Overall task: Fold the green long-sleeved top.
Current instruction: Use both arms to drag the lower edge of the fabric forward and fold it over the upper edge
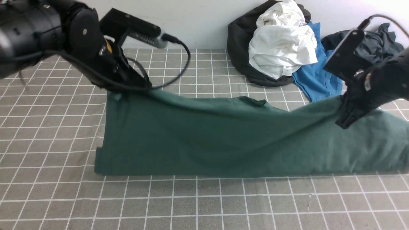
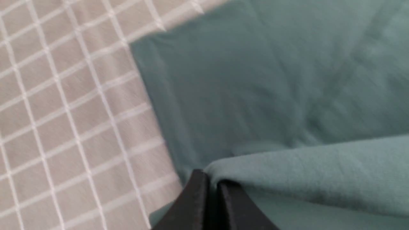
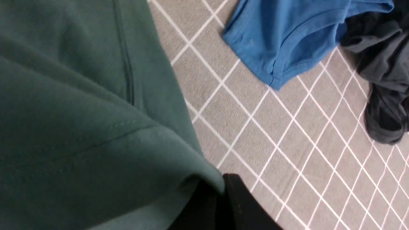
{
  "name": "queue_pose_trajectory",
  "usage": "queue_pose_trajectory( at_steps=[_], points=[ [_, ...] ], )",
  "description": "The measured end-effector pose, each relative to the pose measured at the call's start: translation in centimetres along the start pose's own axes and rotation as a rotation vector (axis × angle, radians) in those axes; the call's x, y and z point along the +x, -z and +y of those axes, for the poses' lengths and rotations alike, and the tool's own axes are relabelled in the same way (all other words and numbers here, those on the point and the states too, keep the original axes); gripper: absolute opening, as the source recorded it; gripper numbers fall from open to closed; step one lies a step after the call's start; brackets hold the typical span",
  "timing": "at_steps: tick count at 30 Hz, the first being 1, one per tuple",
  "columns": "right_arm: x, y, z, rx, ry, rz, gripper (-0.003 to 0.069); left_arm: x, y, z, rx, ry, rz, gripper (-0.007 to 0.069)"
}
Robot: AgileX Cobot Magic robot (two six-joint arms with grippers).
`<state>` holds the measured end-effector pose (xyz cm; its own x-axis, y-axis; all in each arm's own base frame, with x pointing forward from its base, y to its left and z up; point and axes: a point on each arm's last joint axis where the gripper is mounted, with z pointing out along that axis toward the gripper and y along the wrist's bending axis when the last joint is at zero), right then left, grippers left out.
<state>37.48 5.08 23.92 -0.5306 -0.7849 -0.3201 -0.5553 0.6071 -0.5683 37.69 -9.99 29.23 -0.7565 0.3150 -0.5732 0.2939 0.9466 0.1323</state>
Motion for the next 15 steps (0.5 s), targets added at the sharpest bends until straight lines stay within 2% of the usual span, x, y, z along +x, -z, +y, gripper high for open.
queue_pose_trajectory(
  at_steps=[2, 10, 11, 12, 15],
  points=[
    [-0.4, -2.7, 0.1, -0.022, 0.002, 0.033, -0.0003, -1.8, -2.7, 1.8, -0.031, 0.038, -0.018, 0.0003],
    [-1.1, -6.7, 0.8, -0.057, -0.024, 0.074, 0.002, -3.5, -10.9, 3.5, -0.05, 0.11, 0.02, 0.0003],
    [-1.3, -7.3, 0.8, -0.056, -0.05, 0.071, 0.0056, -3.7, -12.4, 4.2, -0.057, 0.153, 0.022, 0.0003],
    [-1.3, -7.4, 0.8, -0.055, -0.054, 0.07, 0.0061, -3.6, -12.9, 4.3, -0.057, 0.157, 0.029, 0.0003],
    [-1.9, -7.9, 0.4, -0.043, -0.123, 0.052, 0.0176, -3.5, -15.2, 5.9, -0.076, 0.218, 0.037, 0.0031]
  ],
)
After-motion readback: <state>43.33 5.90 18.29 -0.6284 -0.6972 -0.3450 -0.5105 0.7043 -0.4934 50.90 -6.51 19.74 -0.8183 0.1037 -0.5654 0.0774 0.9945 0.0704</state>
